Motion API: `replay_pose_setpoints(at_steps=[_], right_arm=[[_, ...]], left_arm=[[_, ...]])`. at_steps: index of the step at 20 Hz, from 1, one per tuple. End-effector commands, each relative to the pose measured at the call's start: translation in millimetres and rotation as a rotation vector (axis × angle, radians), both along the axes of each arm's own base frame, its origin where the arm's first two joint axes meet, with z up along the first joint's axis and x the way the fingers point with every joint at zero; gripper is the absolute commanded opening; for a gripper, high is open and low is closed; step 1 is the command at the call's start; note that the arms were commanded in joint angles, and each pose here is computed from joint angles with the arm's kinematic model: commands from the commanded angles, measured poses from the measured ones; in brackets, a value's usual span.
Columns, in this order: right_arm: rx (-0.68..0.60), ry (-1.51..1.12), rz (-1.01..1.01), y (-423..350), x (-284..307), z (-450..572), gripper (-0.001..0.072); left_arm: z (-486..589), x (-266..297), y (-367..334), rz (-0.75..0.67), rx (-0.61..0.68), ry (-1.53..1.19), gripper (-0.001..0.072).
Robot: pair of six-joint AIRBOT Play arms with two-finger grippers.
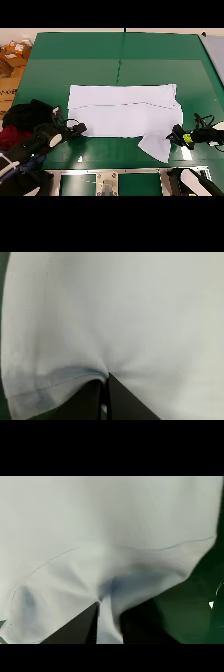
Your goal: Fold the shirts.
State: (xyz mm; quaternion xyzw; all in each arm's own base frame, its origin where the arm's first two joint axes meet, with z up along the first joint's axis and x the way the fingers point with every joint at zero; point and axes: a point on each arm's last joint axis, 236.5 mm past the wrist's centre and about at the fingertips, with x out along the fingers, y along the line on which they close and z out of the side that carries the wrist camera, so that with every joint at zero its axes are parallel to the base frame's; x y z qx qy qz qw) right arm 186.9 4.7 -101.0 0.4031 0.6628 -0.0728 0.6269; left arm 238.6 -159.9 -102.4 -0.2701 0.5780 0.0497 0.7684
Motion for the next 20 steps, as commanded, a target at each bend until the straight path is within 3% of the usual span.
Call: replay_pose_setpoints(at_steps=[1,4,6,7,9,12,16,20], right_arm=[[0.012,0.028,0.011,2.3,-6.4,2.1,0.0214],[0.038,0.056,0.020,8.3,-13.7,3.8,0.0211],[0.051,0.071,0.022,12.2,-18.9,1.5,0.0132],[0.065,0.082,0.018,16.4,-22.9,-1.1,0.0132],[0.086,0.099,0.015,23.9,-31.5,-7.7,0.0021],[0.060,0.088,0.029,16.7,-27.3,-4.8,0.0019],[-0.079,0.166,0.065,-25.2,-28.0,22.3,0.0019],[-0.065,0.087,0.049,-23.1,-7.1,46.4,0.0019]], left_arm=[[5.5,9.2,10.7,-0.030,0.032,-0.013,0.0024],[9.2,12.2,8.6,-0.045,0.029,-0.024,0.0024],[9.1,11.8,8.4,-0.043,0.027,-0.021,0.0024],[9.0,11.7,8.5,-0.044,0.028,-0.021,0.0024],[9.0,11.7,8.5,-0.044,0.028,-0.021,0.0023],[5.7,-0.5,12.8,-0.094,0.065,0.028,0.0023],[26.0,-20.1,42.3,-0.300,0.268,0.147,0.0024],[45.2,-5.4,30.9,-0.410,0.270,0.089,0.0023]])
